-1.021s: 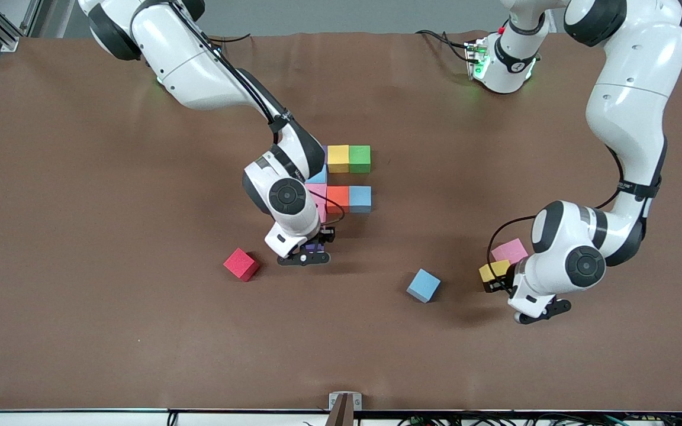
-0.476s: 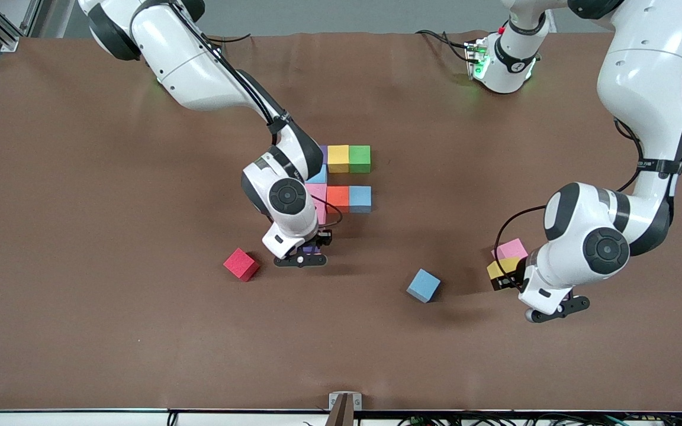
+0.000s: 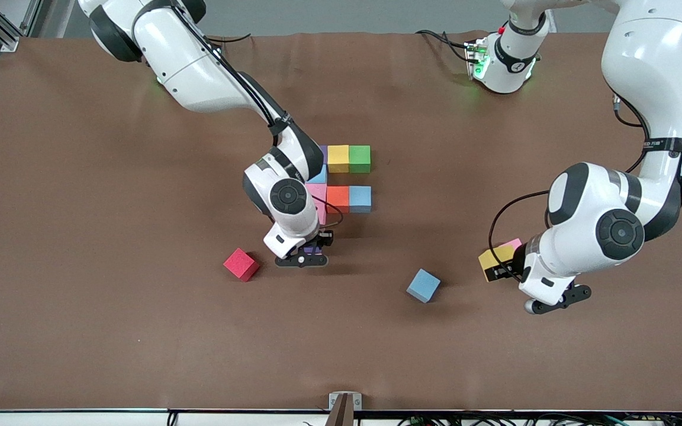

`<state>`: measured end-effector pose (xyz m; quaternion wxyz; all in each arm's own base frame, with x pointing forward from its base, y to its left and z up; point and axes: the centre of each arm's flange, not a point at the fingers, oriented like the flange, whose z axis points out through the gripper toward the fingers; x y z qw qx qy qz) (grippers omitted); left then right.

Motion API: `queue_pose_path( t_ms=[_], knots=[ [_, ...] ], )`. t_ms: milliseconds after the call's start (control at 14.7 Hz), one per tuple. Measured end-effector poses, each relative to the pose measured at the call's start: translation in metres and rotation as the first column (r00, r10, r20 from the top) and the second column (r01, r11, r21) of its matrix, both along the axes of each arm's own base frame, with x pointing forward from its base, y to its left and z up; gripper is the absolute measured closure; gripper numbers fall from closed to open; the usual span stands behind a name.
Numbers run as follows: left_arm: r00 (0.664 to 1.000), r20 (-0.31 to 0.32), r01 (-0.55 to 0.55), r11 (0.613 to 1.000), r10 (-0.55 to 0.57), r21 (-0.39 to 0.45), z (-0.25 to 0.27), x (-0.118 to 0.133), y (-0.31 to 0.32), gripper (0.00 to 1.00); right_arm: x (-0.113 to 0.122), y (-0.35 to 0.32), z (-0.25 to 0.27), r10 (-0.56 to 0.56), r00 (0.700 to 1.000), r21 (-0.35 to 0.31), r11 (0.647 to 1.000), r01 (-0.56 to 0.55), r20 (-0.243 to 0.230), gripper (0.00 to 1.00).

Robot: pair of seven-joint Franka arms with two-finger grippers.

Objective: Arrange 11 blocks into digit 3
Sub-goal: 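Carry yellow toward purple with the left gripper while the right gripper holds purple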

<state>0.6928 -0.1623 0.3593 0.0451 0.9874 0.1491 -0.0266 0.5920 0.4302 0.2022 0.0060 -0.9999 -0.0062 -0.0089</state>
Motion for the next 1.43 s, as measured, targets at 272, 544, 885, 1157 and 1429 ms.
queue_pose_path(
  t_ms=[272,544,885,1157,1429],
  knots=[
    [0.998,-0.013,-0.056,0.998,0.056,-0.017,0.013,-0.009,-0.027,0.43,-0.001,0.000,-0.001,-0.001,1.000,-0.002,1.000,0.001,-0.003,0.44],
    [0.991,-0.029,-0.134,0.990,0.133,-0.034,0.019,-0.018,-0.054,0.43,-0.002,0.000,-0.002,0.000,1.000,-0.003,1.000,0.000,-0.004,0.44],
    [0.980,-0.044,-0.195,0.980,0.193,-0.044,0.024,-0.025,-0.074,0.43,-0.003,0.002,-0.002,0.003,1.000,-0.005,1.000,-0.003,-0.006,0.44],
    [0.967,-0.058,-0.249,0.967,0.247,-0.044,0.026,-0.031,-0.089,0.43,-0.006,0.003,-0.002,0.006,1.000,-0.011,1.000,-0.006,-0.013,0.44],
    [0.955,-0.069,-0.292,0.956,0.289,-0.037,0.026,-0.038,-0.105,0.43,-0.007,0.005,-0.002,0.009,1.000,-0.013,1.000,-0.009,-0.016,0.44]
  ],
)
